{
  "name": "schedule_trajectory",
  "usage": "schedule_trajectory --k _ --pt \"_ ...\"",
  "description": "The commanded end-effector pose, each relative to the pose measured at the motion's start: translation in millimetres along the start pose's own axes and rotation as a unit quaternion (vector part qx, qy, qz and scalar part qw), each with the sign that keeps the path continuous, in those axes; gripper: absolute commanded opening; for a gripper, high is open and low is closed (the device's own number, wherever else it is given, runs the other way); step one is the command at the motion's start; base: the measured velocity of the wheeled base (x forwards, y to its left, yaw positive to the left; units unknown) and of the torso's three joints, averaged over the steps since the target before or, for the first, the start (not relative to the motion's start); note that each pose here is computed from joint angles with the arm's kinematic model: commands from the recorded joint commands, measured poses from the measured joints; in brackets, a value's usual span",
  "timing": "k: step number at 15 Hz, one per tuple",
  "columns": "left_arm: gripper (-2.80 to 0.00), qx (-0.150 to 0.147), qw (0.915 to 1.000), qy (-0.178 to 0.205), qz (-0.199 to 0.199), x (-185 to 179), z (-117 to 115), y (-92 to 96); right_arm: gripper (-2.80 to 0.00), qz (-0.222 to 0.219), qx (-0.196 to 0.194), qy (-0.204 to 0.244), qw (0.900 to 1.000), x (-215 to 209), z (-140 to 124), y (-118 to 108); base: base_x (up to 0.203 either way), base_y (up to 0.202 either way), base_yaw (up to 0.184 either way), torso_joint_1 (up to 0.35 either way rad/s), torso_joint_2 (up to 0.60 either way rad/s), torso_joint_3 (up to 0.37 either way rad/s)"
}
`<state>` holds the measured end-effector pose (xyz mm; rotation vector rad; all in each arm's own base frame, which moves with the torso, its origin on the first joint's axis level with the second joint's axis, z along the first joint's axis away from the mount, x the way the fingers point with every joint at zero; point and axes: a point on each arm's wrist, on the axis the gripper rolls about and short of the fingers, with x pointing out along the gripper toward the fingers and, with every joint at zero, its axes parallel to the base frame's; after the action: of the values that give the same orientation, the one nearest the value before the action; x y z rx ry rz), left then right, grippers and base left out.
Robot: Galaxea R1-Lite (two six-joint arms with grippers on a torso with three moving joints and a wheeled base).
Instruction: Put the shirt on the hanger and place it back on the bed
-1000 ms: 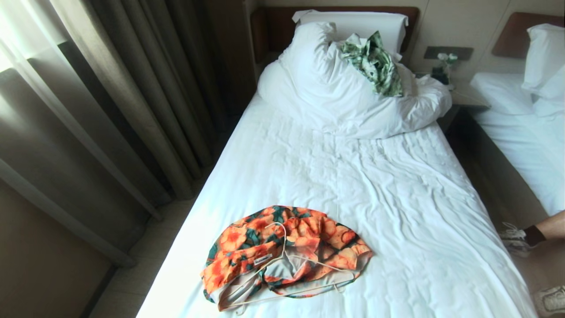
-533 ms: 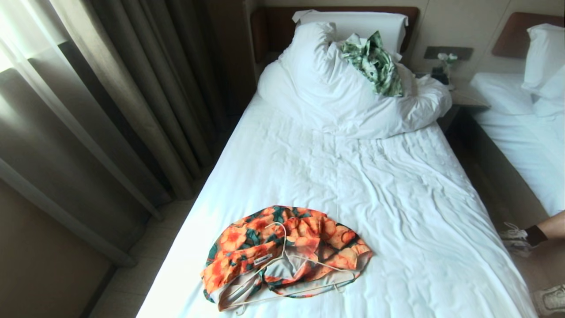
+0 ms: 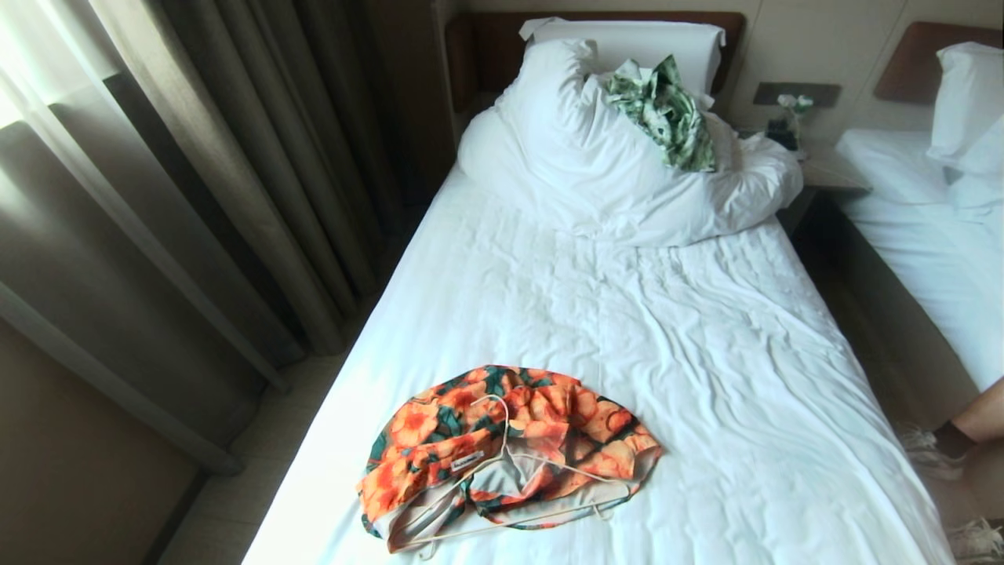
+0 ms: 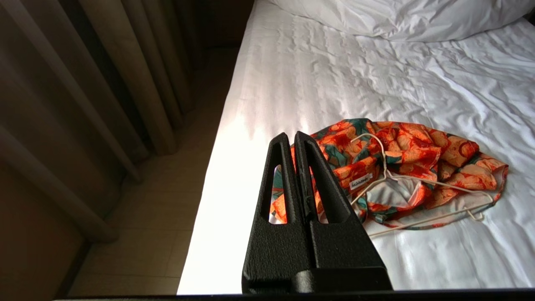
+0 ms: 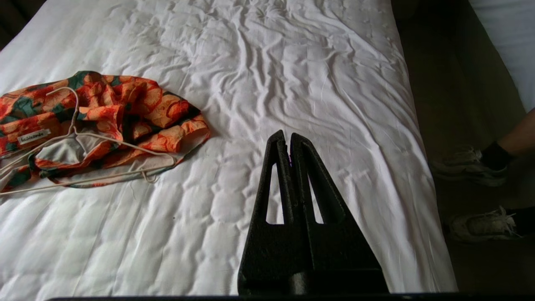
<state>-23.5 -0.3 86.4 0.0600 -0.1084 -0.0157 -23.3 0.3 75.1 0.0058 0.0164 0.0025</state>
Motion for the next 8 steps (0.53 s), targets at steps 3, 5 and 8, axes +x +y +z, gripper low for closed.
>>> schedule_trajectory --k 3,5,8 --pt "-2.80 0.000 0.9998 0.020 -0.001 2.1 -11.3 -0.6 -2.80 0.000 0.000 -0.001 1.000 -0.1 -0.2 0.0 0.000 0.000 0.000 0.000 0.00 0.000" --pt "-2.80 0.000 0.9998 0.020 -0.001 2.1 -11.3 -0.6 -2.80 0.000 0.000 0.000 1.000 -0.1 -0.3 0.0 0.000 0.000 0.000 0.000 0.00 0.000" --pt "-2.80 0.000 0.9998 0.020 -0.001 2.1 -11.3 -0.6 -2.80 0.000 0.000 -0.001 1.000 -0.1 -0.3 0.0 0.000 0.000 0.000 0.000 0.00 0.000"
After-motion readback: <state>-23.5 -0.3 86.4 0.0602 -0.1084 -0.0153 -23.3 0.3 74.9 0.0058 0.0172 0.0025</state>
